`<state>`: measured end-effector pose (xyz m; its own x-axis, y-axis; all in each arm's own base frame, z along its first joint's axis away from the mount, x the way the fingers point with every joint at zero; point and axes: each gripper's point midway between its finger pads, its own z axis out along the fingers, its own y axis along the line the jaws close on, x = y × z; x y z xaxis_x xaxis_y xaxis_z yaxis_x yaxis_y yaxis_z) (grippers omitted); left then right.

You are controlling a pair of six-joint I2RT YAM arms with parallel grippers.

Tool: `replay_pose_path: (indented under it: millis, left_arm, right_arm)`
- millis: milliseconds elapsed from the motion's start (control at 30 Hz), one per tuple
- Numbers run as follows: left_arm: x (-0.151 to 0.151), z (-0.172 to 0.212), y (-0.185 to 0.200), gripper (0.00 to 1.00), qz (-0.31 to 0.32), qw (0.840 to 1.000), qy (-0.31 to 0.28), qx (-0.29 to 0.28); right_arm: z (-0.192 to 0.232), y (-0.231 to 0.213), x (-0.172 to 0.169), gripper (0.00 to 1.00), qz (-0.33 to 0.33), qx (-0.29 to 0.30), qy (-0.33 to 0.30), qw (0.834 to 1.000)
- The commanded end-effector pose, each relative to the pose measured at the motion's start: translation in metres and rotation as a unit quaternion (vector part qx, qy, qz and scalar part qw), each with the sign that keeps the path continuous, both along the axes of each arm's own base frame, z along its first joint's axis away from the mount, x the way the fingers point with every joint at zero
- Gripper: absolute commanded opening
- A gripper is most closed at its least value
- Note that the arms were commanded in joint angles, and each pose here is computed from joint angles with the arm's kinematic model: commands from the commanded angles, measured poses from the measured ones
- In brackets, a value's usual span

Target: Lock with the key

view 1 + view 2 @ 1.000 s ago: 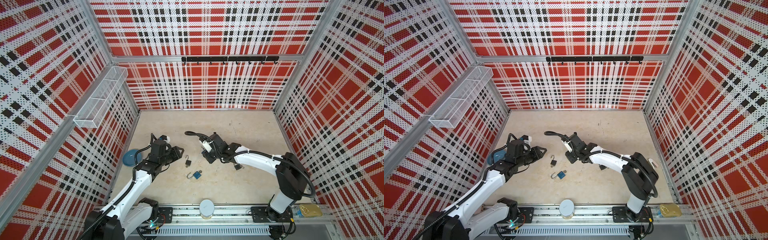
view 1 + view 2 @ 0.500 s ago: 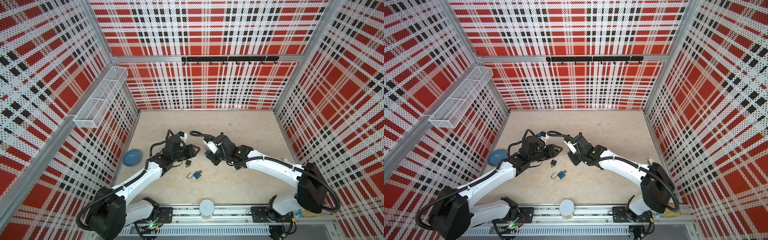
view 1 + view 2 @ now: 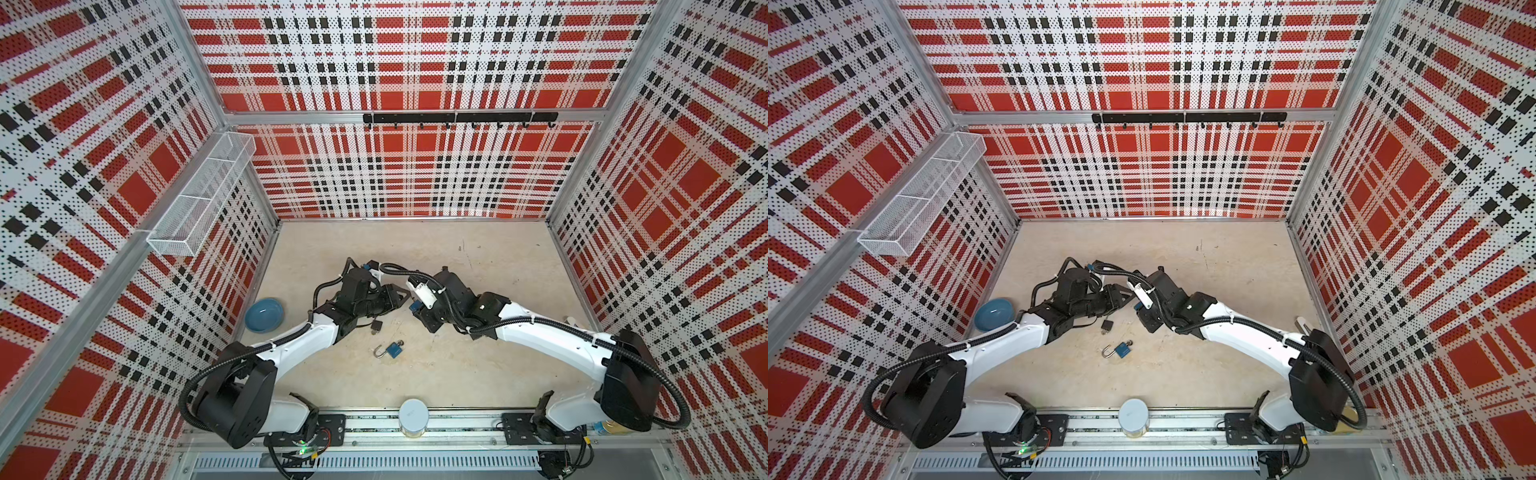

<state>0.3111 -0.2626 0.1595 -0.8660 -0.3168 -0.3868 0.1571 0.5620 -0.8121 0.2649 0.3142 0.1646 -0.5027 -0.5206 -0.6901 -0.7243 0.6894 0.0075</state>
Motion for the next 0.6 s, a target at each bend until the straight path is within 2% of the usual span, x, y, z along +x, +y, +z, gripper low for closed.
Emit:
replay_pose_path:
  millis: [0,267,567]
  left_arm:
    - [0.008,0.027,-0.016,0.38,-0.012,0.999,-0.027,-0.040]
    - [0.012,0.027,-0.025,0.33,-0.020,0.998,-0.023,-0.049]
    - [0.012,0.022,-0.027,0.21,-0.024,0.998,-0.017,-0.052]
  right_arm:
    - [0.025,0.006,0.003,0.08,0.001,0.032,-0.031,0.999]
    - [0.023,0.009,0.002,0.07,0.003,0.027,-0.033,0.999]
    - [0.025,0.009,0.003,0.07,0.003,0.027,-0.039,0.999]
